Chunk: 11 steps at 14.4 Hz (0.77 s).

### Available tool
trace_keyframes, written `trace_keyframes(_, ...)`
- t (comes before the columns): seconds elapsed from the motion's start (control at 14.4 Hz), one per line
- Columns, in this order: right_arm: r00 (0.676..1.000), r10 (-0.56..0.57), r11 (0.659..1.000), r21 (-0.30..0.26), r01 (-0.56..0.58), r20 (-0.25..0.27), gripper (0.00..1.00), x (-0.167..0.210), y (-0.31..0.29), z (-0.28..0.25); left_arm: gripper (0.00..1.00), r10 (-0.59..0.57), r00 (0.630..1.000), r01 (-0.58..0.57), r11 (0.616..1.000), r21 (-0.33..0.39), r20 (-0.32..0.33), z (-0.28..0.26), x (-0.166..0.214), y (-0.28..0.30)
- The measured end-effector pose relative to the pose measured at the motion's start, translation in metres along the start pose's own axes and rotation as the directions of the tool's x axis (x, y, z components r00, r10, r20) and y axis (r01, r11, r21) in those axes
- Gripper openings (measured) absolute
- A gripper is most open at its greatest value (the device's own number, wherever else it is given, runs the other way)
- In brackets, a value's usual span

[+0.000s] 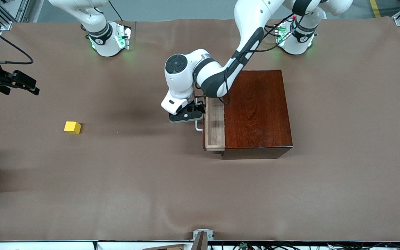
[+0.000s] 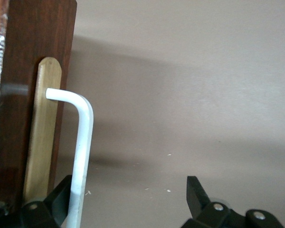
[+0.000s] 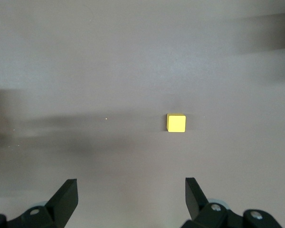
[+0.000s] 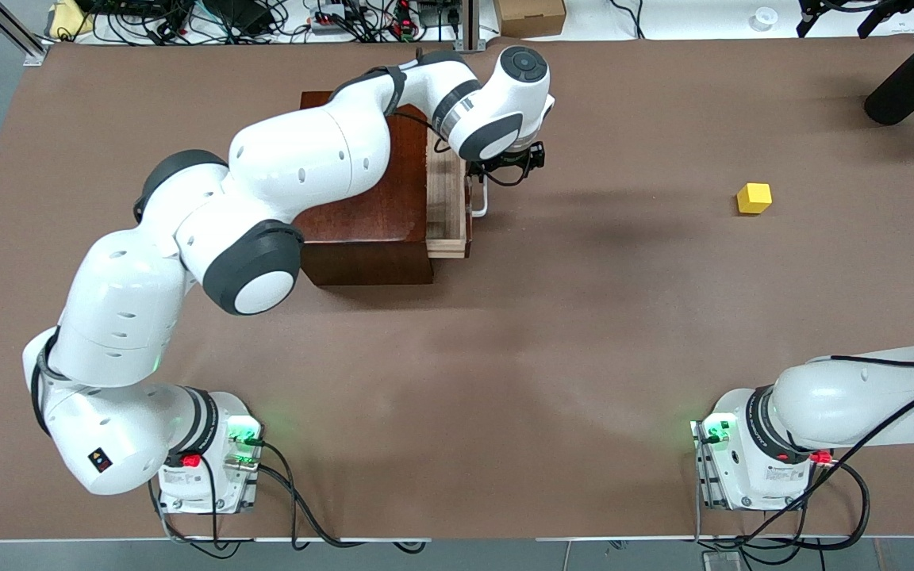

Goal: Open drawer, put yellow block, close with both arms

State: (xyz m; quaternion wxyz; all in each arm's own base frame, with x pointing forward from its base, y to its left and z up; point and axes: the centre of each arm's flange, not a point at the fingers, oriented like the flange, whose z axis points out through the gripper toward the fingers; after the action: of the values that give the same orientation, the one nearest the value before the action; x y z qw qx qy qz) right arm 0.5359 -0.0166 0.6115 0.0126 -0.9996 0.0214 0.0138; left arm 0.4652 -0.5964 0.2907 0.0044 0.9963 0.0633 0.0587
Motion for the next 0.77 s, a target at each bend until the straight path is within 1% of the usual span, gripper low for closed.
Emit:
trace_keyframes(0.14,1.000,0.000,1.000,0.000,0.000,0.005,1.00,-0.001,0.000,0.000,1.00,0.006,1.000,-0.006,1.000,-0.013,-0.007,-0.001,-0.002,0.003)
trace_keyframes(0.28,1.000,-0.001,1.000,0.000,0.001,0.007,1.00,-0.001,0.000,0.001,1.00,0.014,1.000,-0.015,0.999,-0.047,-0.021,-0.005,-0.006,0.010)
trace_keyframes(0.35,1.000,-0.002,1.000,0.000,0.002,0.009,1.00,-0.001,0.000,0.001,1.00,0.018,0.999,-0.020,0.997,-0.069,-0.030,-0.007,-0.008,0.013)
trace_keyframes(0.56,1.000,-0.016,1.000,-0.012,0.016,0.012,1.00,-0.001,-0.005,0.001,1.00,0.026,0.998,-0.036,0.986,-0.165,-0.063,-0.012,-0.017,0.029)
trace_keyframes(0.77,0.998,-0.057,0.998,-0.020,0.057,0.027,1.00,-0.001,-0.007,0.011,1.00,0.032,0.996,-0.050,0.973,-0.224,-0.083,-0.015,-0.024,0.040)
